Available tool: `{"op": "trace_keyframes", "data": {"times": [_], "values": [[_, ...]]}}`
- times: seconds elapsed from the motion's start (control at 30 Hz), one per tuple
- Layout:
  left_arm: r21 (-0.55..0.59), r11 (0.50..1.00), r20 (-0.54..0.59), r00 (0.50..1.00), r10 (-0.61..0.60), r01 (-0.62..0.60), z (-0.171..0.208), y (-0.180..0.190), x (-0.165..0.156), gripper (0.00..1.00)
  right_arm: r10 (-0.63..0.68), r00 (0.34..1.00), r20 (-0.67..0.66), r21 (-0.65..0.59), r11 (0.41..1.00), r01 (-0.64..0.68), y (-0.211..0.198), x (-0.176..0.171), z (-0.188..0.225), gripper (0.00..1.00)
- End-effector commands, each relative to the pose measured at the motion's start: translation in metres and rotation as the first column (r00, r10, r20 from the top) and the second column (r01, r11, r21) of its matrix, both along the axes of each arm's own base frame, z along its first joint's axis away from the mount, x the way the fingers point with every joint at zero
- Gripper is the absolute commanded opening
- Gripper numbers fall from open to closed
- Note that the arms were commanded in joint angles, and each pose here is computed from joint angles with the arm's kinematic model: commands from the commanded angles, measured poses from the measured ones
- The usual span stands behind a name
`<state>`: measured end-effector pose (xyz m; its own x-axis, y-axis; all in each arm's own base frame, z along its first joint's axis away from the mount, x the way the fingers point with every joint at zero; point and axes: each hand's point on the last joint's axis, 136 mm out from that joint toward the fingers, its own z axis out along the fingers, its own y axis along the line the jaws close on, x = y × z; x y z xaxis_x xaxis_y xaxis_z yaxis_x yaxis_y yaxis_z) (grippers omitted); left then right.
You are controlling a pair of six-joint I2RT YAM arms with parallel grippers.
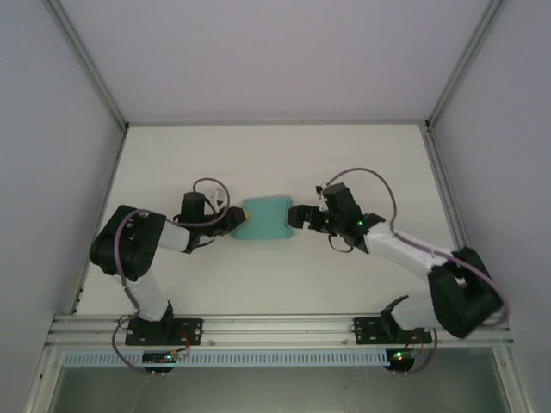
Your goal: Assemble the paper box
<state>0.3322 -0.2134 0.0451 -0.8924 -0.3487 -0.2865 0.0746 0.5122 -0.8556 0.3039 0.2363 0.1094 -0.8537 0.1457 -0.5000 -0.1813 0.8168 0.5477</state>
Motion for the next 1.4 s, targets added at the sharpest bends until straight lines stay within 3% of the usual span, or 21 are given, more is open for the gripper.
{"op": "trace_keyframes", "data": {"times": [0.0,0.2,0.27,0.4,0.53,0.73,0.8,0.83,0.87,0.93,1.03,1.1,1.17,1.23,1.37], "values": [[0.008,1.0,-0.114,0.993,0.002,-0.001,-0.029,0.006,-0.018,0.33,0.096,0.988,-0.119,0.103,0.991,-0.084,0.031,0.002,-0.002,0.99],[0.004,1.0,-0.106,0.994,-0.004,0.004,-0.027,0.004,-0.015,0.34,0.161,0.968,-0.194,0.206,0.971,-0.12,0.065,0.021,-0.015,0.93],[0.001,1.0,-0.106,0.994,-0.007,0.008,-0.028,0.004,-0.015,0.34,0.177,0.963,-0.203,0.269,0.956,-0.118,0.076,0.026,-0.014,0.88],[-0.01,1.0,-0.097,0.995,-0.015,0.014,-0.026,0.002,-0.014,0.33,0.189,0.963,-0.194,0.352,0.929,-0.112,0.084,0.03,-0.006,0.67],[-0.027,0.999,-0.033,0.999,-0.033,0.032,-0.007,-0.002,-0.009,0.38,0.194,0.965,-0.175,0.393,0.913,-0.112,0.084,0.029,0.006,0.55],[0.015,0.996,0.172,0.982,-0.084,0.082,0.059,-0.01,-0.001,0.59,0.176,0.974,-0.143,0.4,0.91,-0.106,0.073,0.019,0.026,0.42],[0.116,0.99,0.276,0.955,-0.109,0.079,0.088,-0.011,-0.002,0.79,0.151,0.977,-0.151,0.392,0.916,-0.082,0.062,0.015,0.033,0.43],[0.183,0.981,0.331,0.935,-0.124,0.065,0.101,-0.011,-0.005,0.95,0.131,0.978,-0.165,0.379,0.923,-0.06,0.054,0.012,0.034,0.43],[0.255,0.966,0.4,0.903,-0.154,0.051,0.117,-0.013,-0.009,1.0,0.11,0.978,-0.175,0.366,0.93,-0.039,0.047,0.009,0.035,0.43],[0.402,0.916,0.55,0.799,-0.243,0.002,0.15,-0.02,-0.026,1.0,0.048,0.974,-0.223,0.323,0.946,0.027,0.026,0.0,0.037,0.43],[0.553,0.831,0.711,0.557,-0.429,-0.065,0.186,-0.038,-0.065,1.0,-0.067,0.927,-0.37,0.253,0.952,0.17,-0.009,-0.019,0.04,0.43],[0.598,0.8,0.749,0.394,-0.533,-0.056,0.196,-0.052,-0.094,1.0,-0.133,0.889,-0.438,0.24,0.936,0.258,-0.031,-0.03,0.049,0.43],[0.643,0.765,0.741,0.274,-0.613,-0.029,0.196,-0.066,-0.117,1.0,-0.185,0.853,-0.488,0.257,0.903,0.343,-0.046,-0.04,0.06,0.43],[0.703,0.711,0.7,0.22,-0.68,-0.039,0.19,-0.077,-0.125,1.0,-0.199,0.821,-0.535,0.278,0.876,0.393,-0.056,-0.051,0.07,0.42],[0.834,0.542,0.552,0.141,-0.822,-0.104,0.169,-0.101,-0.13,1.0,-0.194,0.787,-0.586,0.342,0.822,0.456,-0.067,-0.064,0.093,0.4]]}}
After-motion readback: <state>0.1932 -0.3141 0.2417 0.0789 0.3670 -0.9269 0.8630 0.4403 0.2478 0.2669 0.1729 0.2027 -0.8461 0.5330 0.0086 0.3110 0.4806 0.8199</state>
